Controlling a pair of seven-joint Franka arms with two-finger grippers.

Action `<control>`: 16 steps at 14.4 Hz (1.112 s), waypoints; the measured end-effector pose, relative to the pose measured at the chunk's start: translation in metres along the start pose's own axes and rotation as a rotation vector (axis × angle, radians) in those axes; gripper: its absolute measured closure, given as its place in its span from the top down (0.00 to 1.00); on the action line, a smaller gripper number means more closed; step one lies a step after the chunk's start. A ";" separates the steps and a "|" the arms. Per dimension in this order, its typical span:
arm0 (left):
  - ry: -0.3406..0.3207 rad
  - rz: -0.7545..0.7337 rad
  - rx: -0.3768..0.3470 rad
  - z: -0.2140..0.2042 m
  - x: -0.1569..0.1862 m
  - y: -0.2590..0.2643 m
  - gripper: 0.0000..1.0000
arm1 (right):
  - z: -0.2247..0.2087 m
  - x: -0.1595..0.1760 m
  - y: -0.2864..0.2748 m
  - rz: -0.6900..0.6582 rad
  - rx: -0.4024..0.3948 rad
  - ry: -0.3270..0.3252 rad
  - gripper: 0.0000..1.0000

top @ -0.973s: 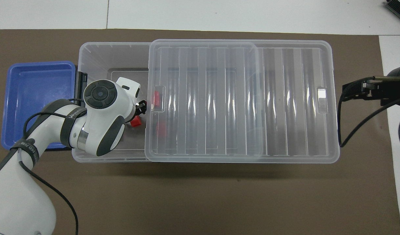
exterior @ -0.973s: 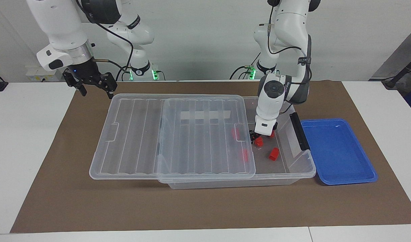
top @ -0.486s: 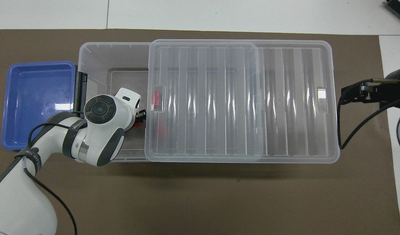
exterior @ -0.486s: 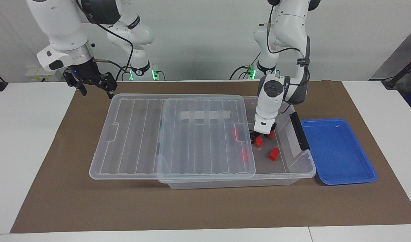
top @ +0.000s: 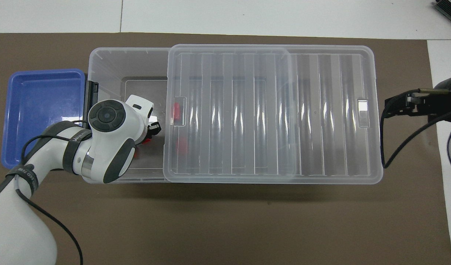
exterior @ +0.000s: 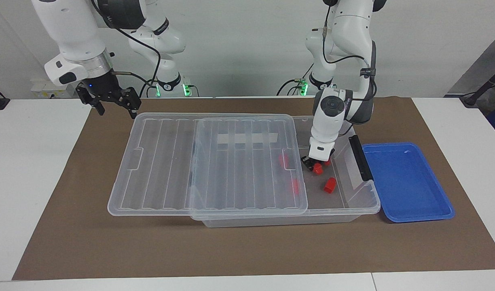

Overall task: Place red block in blue tray from box
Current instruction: 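Grasp the red block with the left gripper, then lift the red block and carry it over the blue tray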

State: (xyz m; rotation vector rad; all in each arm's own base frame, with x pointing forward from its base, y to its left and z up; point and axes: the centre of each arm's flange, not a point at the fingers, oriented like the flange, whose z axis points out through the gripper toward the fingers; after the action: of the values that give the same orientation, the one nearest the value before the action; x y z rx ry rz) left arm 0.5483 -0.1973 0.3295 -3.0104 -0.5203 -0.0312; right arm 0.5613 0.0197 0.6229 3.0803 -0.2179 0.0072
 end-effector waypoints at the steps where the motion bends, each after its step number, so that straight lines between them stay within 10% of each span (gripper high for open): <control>1: -0.012 -0.009 0.019 -0.024 0.010 -0.002 0.34 | 0.000 0.000 0.000 0.000 0.000 0.000 1.00; 8: -0.072 0.037 0.071 -0.185 0.055 -0.052 0.34 | 0.000 0.000 0.000 0.000 0.000 0.000 1.00; 16: -0.054 0.309 0.011 -0.144 0.152 -0.251 0.34 | 0.000 0.000 0.000 0.001 0.000 0.002 1.00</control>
State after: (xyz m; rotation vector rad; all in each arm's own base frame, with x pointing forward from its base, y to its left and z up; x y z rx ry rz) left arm 0.6067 0.0763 0.4985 -3.0506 -0.0541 0.0732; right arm 0.5614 0.0192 0.6230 3.0804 -0.2193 0.0096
